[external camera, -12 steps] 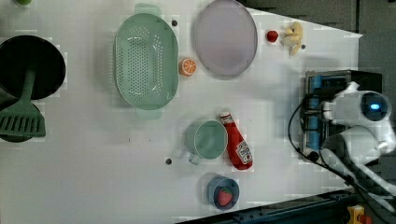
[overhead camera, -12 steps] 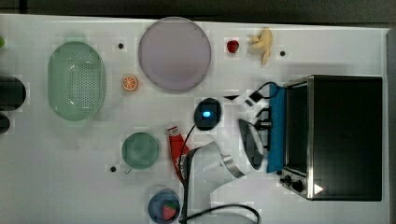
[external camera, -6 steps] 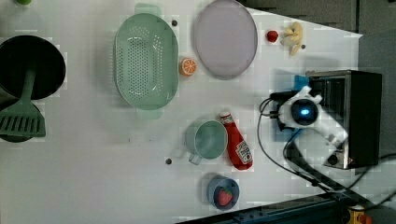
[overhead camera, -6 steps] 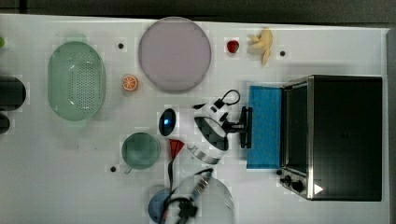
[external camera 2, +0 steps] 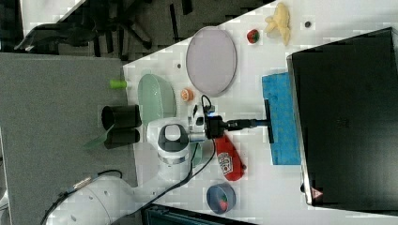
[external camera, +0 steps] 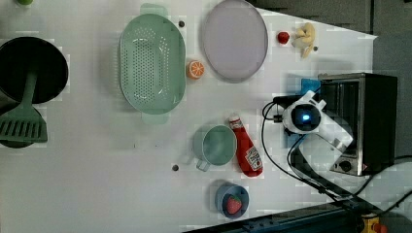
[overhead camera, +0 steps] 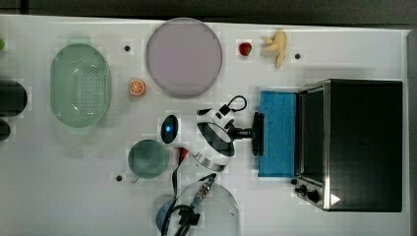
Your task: Flap open oven.
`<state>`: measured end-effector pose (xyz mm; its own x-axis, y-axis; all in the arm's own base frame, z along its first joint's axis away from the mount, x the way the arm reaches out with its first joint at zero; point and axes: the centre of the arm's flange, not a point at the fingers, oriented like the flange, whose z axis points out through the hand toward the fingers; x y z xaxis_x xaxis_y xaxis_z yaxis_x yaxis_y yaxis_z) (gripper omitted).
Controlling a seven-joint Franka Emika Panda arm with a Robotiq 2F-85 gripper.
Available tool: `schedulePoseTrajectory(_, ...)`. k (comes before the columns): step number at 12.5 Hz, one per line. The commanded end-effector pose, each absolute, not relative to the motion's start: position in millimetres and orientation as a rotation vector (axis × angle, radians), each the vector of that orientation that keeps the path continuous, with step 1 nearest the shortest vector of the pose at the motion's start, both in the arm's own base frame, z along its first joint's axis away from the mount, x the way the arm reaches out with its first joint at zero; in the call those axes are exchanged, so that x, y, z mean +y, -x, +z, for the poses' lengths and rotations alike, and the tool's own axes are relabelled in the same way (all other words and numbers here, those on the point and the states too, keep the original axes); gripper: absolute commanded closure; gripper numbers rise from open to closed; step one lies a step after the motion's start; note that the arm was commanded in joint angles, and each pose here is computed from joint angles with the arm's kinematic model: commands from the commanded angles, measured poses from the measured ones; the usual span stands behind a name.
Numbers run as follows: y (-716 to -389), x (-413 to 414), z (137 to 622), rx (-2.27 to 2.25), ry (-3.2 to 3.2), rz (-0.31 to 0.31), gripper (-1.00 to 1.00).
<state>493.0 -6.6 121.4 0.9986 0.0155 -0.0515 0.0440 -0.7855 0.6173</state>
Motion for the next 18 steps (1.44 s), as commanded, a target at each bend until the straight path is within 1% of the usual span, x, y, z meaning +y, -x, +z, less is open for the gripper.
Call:
schedulePoseTrajectory(1,-523.3,-11.5,191.9,-0.268,-2.576,0.124,0.65)
schedulePoseTrajectory(4,-535.6,-11.3,260.7,-0.667,-2.682,0.186,0.65)
schedulePoseTrajectory(6,-536.4,-11.5,300.4,-0.85,-2.717,0.208,0.65)
schedulePoseTrajectory(7,-534.9,-12.3,318.5,-0.926,-2.728,0.209,0.65)
schedulePoseTrajectory(9,-527.3,-14.6,356.4,-1.101,-2.75,0.176,0.65)
schedulePoseTrajectory(11,-514.4,-15.6,400.0,-1.293,-2.779,0.099,0.65)
schedulePoseTrajectory(12,-507.5,-16.3,425.3,-1.358,-2.794,0.071,0.65)
schedulePoseTrajectory(14,-499.7,-18.9,485.9,-1.389,-2.816,0.129,0.65)
schedulePoseTrajectory(15,-493.2,-20.4,509.1,-1.393,-2.812,0.11,0.65)
schedulePoseTrajectory(18,-482.0,-27.4,556.4,-1.403,-2.766,-0.016,0.65)
